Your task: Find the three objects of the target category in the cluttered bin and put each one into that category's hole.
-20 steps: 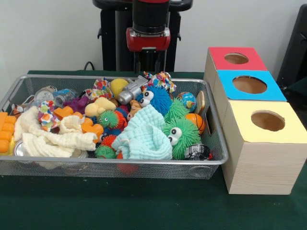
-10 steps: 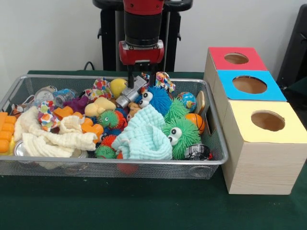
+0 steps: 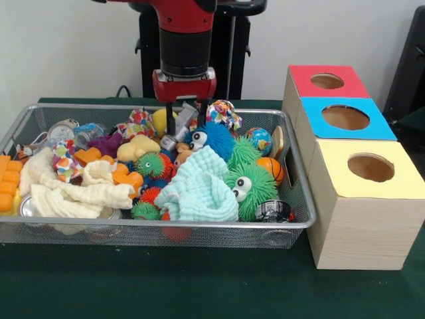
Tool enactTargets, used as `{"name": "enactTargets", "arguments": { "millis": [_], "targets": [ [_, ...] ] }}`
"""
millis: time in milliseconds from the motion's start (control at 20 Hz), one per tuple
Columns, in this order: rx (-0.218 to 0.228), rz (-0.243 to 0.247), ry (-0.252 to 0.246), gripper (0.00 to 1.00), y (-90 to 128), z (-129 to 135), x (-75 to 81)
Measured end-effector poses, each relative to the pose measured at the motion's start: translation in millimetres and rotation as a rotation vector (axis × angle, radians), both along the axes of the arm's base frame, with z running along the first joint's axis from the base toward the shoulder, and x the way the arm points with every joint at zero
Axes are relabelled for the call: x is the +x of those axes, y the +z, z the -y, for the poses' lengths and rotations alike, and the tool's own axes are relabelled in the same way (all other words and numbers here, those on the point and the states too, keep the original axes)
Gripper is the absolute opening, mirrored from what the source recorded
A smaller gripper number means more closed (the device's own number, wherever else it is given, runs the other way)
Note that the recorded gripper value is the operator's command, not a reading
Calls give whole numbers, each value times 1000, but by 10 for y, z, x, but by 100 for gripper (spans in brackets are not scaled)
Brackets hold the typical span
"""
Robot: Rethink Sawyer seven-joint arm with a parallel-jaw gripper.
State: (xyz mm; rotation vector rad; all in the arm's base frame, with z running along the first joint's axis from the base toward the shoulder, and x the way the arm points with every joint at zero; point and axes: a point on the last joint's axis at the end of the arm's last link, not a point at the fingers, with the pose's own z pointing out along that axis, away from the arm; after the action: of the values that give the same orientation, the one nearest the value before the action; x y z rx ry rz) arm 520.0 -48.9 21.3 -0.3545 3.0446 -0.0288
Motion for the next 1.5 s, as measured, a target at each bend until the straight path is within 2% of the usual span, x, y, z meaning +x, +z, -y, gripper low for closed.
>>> {"name": "enactTargets", "arguments": {
  "millis": [200, 600, 800, 1050, 1500],
  "targets": [
    [4, -10, 4, 100, 8, 5, 35],
    [22, -60, 12, 100, 77, -41, 128],
    [29, -66, 19, 100, 140, -68, 220],
    [25, -53, 21, 100, 283, -34, 476],
    [26, -30, 19, 100, 431, 12, 775]
  ]
}}
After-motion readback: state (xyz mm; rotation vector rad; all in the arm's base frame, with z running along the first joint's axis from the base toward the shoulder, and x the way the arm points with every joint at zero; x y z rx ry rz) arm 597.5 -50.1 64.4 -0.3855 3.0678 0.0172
